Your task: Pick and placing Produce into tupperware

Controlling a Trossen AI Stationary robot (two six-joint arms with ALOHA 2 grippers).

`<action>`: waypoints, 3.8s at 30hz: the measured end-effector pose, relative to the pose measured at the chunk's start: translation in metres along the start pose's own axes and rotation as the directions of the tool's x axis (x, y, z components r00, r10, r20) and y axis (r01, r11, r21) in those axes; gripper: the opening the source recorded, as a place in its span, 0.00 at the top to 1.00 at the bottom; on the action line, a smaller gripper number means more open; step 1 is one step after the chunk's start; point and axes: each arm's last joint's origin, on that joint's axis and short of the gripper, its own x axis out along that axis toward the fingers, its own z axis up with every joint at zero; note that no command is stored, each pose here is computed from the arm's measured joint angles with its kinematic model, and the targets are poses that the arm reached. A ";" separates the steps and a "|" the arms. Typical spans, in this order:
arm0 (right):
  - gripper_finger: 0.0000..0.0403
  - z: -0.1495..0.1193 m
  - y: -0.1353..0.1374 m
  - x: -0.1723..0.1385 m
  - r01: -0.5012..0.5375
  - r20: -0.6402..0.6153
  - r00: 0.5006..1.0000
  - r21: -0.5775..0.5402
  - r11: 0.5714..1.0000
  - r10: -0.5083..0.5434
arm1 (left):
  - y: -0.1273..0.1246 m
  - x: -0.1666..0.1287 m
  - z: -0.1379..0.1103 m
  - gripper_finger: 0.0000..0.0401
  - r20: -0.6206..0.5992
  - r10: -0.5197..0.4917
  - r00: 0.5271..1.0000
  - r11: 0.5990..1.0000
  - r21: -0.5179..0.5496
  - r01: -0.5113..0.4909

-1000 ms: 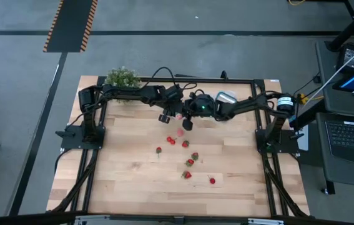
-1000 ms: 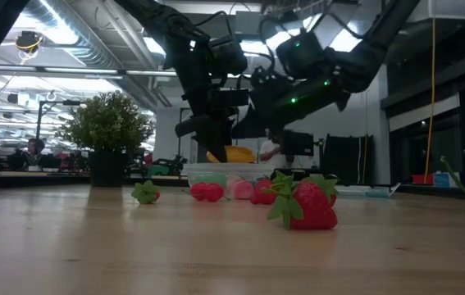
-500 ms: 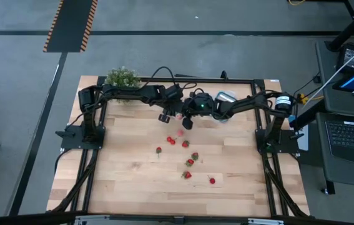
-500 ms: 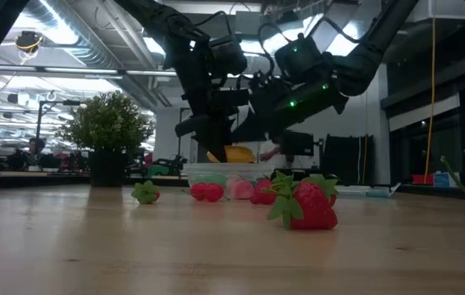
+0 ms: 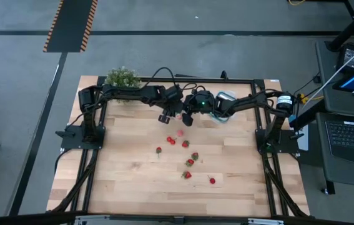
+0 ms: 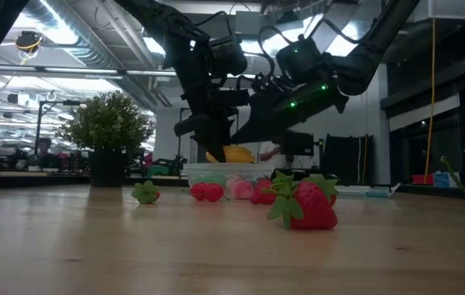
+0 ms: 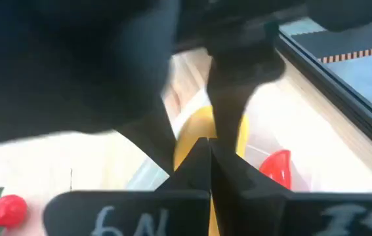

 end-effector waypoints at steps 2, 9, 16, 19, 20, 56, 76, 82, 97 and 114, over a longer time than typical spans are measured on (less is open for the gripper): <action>1.00 -0.002 0.000 0.000 0.000 -0.018 1.000 0.003 1.000 0.000 | -0.001 0.000 0.001 0.64 0.001 -0.001 1.000 1.000 0.002 0.001; 1.00 -0.011 0.001 0.007 -0.041 -0.034 0.998 0.042 0.998 0.043 | -0.004 0.001 0.000 0.64 -0.016 -0.009 1.000 1.000 0.020 0.009; 1.00 -0.015 0.000 0.009 -0.028 -0.054 0.998 0.050 0.998 0.031 | 0.000 -0.003 0.003 0.63 -0.051 0.037 0.998 0.998 0.050 -0.035; 1.00 -0.016 -0.001 0.009 -0.015 -0.058 0.998 0.050 0.999 0.018 | 0.008 -0.012 0.010 0.64 -0.031 0.048 0.998 0.998 0.031 -0.047; 1.00 -0.015 -0.001 0.009 -0.013 -0.057 0.998 0.051 0.999 0.016 | 0.011 -0.015 0.013 0.65 -0.013 0.039 0.999 0.999 0.023 -0.038; 1.00 0.017 0.024 -0.007 -0.022 0.103 0.994 -0.088 0.996 0.031 | 0.026 -0.034 0.009 0.61 0.011 -0.114 0.993 0.987 -0.112 0.114; 1.00 0.019 0.024 -0.008 -0.044 0.124 0.991 -0.086 0.995 0.055 | 0.024 -0.034 -0.002 0.64 -0.052 -0.182 0.982 0.957 -0.238 0.165; 1.00 0.019 0.031 -0.010 -0.101 0.102 0.989 -0.090 0.991 0.110 | 0.027 -0.039 -0.008 0.66 0.065 -0.319 0.946 0.886 -0.334 0.321; 1.00 0.004 0.053 -0.097 -0.181 0.189 0.962 -0.111 0.977 0.199 | 0.013 -0.081 0.007 0.64 0.400 -0.416 0.817 0.856 -0.132 0.500; 1.00 -0.005 0.085 -0.164 -0.326 0.240 0.896 -0.214 0.921 0.374 | -0.075 -0.120 -0.046 0.64 0.670 -0.198 0.716 0.906 -0.154 0.394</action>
